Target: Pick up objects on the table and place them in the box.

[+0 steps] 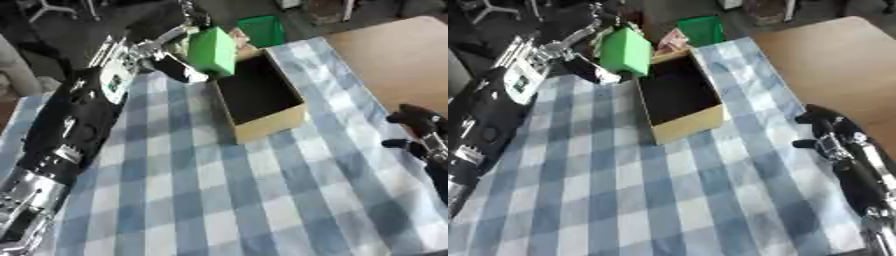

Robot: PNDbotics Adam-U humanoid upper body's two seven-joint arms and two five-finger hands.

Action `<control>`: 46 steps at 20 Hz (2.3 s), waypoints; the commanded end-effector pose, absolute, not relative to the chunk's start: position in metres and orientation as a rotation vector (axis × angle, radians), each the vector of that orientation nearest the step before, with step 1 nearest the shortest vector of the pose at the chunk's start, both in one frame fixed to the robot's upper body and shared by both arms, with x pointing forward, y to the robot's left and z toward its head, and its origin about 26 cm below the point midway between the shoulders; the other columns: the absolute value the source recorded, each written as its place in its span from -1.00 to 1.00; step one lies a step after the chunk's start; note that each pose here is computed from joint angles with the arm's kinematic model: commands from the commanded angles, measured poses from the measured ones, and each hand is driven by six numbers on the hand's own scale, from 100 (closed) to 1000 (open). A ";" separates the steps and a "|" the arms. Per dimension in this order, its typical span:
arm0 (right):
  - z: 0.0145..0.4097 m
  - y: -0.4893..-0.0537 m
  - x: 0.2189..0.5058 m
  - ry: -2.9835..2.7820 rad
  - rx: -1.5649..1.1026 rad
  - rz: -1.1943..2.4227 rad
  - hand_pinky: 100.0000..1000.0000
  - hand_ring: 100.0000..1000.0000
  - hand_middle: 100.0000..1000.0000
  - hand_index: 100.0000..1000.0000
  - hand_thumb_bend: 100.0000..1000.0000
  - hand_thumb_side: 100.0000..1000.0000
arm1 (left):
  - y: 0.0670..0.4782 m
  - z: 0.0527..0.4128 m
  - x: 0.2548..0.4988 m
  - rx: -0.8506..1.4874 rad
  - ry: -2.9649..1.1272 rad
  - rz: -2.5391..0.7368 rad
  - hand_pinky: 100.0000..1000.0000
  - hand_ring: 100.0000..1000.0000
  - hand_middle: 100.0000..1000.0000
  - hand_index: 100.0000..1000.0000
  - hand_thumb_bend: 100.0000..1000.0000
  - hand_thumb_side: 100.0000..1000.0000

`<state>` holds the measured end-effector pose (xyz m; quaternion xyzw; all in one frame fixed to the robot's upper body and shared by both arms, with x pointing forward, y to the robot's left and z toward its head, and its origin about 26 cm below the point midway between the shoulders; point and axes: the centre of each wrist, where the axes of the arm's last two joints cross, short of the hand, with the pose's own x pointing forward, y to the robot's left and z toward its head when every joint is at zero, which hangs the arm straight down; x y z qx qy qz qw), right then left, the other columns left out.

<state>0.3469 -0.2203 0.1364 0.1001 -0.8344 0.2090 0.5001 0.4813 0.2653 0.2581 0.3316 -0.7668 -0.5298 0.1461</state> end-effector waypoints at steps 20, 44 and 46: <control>0.157 -0.211 0.344 -2.084 0.299 0.589 0.33 1.00 0.40 0.72 -1.00 0.12 | 0.264 0.227 0.489 0.849 -1.904 -1.937 0.64 0.70 0.80 0.89 -0.68 0.03; 0.152 -0.214 0.345 -2.069 0.289 0.573 0.33 1.00 0.40 0.71 -1.00 0.11 | 0.266 0.241 0.483 0.880 -2.021 -1.832 0.63 0.72 0.86 0.93 -0.41 -0.45; 0.151 -0.215 0.345 -2.066 0.284 0.568 0.33 1.00 0.40 0.71 -1.00 0.11 | 0.268 0.240 0.482 0.870 -2.058 -1.794 0.63 0.71 0.84 0.92 -0.57 -0.56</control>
